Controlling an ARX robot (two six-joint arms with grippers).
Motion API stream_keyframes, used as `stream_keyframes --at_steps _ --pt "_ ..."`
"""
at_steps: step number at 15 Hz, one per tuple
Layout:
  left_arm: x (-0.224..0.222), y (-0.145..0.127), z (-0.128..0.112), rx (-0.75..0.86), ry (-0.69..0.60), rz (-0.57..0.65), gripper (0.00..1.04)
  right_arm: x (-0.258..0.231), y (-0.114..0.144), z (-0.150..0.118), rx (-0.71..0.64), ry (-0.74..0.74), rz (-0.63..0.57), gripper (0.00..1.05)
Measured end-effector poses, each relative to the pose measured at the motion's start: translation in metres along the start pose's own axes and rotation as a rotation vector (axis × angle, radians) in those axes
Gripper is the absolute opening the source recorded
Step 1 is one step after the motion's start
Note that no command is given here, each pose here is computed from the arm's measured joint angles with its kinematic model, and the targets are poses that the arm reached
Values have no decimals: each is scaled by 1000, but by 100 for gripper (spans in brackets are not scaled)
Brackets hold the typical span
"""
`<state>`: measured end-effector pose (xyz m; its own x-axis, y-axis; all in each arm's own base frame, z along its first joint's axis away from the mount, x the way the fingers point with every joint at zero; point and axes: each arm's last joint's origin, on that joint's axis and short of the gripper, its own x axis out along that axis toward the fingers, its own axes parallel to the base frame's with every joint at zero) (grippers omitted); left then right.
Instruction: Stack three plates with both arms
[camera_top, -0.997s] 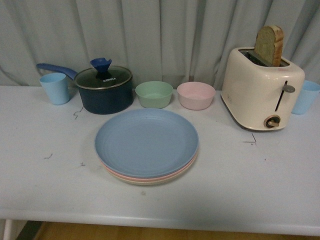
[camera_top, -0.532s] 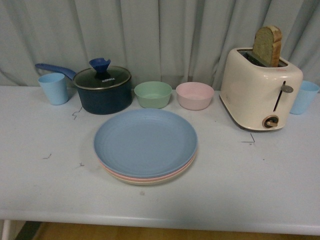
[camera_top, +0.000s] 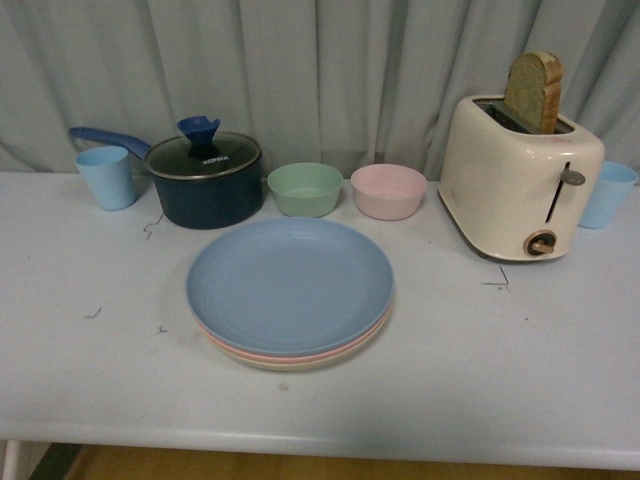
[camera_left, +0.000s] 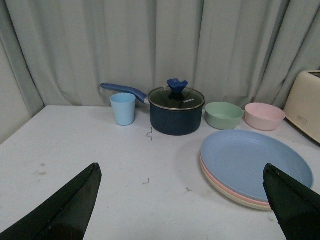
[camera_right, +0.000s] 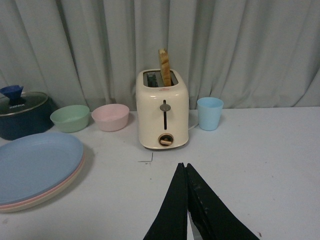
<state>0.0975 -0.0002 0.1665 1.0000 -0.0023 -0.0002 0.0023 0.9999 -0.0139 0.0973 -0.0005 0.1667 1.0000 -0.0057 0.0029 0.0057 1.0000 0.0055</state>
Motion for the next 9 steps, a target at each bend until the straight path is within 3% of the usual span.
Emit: stream_keyframes --at_steps 5,6,9 --pt "0 0 0 0 0 0 98 0 0 0 0 -1 0 2" --pt "0 0 0 0 0 0 98 0 0 0 -2 -1 0 7" --pt "0 0 0 0 0 0 98 0 0 0 -2 -1 0 44"
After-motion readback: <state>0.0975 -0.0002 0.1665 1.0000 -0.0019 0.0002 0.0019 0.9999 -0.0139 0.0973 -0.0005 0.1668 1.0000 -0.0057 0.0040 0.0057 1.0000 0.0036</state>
